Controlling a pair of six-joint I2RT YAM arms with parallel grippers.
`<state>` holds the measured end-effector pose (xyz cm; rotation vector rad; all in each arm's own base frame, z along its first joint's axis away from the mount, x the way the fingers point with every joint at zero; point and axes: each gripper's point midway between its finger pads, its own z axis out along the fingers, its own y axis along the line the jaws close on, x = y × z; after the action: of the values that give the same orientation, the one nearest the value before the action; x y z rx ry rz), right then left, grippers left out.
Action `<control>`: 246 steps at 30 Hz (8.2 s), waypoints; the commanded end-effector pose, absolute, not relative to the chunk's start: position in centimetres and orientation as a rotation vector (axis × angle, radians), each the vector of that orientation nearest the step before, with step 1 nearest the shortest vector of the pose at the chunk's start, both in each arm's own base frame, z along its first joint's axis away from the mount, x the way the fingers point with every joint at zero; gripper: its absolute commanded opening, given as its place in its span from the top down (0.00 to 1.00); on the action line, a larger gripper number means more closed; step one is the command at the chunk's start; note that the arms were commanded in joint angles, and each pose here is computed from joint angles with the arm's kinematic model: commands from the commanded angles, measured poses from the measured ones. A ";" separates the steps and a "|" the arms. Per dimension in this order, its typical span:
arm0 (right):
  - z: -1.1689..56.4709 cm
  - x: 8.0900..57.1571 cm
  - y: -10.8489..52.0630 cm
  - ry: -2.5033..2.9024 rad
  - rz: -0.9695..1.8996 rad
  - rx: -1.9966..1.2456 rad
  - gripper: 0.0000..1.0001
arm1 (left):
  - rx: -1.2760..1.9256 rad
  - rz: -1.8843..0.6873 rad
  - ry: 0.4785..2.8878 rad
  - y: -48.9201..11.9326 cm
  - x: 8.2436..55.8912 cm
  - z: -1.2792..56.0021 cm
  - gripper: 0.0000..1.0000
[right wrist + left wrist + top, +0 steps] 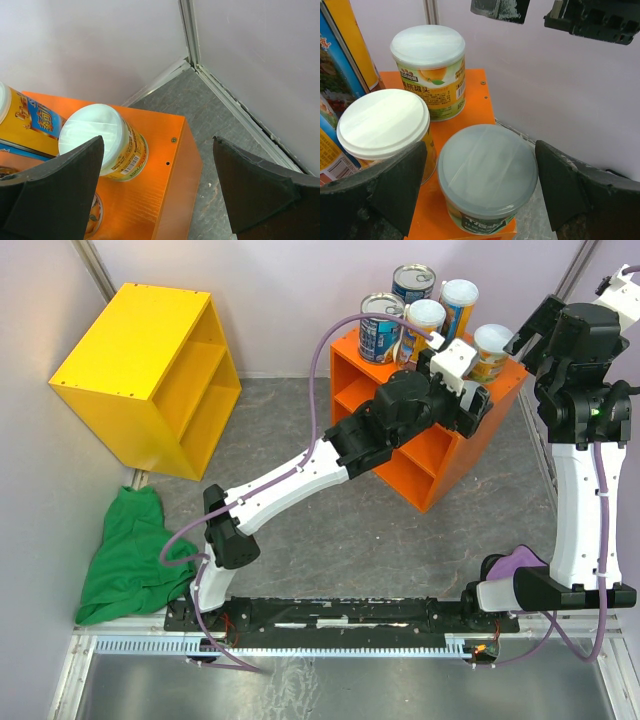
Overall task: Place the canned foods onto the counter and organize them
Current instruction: Place the canned food on the counter, then reset both arms
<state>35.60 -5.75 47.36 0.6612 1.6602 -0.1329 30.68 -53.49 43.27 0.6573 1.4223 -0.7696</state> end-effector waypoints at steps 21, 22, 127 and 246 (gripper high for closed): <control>49.1 34.2 -5.4 1.606 -0.085 0.643 0.04 | 0.534 -0.850 1.332 -50.8 28.3 48.8 0.06; 49.0 34.2 -5.4 1.608 -0.083 0.641 0.04 | 0.532 -0.852 1.330 -50.6 28.2 49.0 0.06; 40.5 29.0 7.1 1.998 0.188 0.169 0.19 | 0.308 -0.699 1.394 -35.0 24.7 44.5 0.07; 34.4 22.6 0.3 1.983 -0.082 0.304 0.00 | 0.068 -0.502 1.678 -21.3 30.4 31.9 0.04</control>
<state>23.58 1.73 36.19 0.2426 1.9972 -0.0307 30.94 -22.55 34.13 0.1363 1.6433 -0.4892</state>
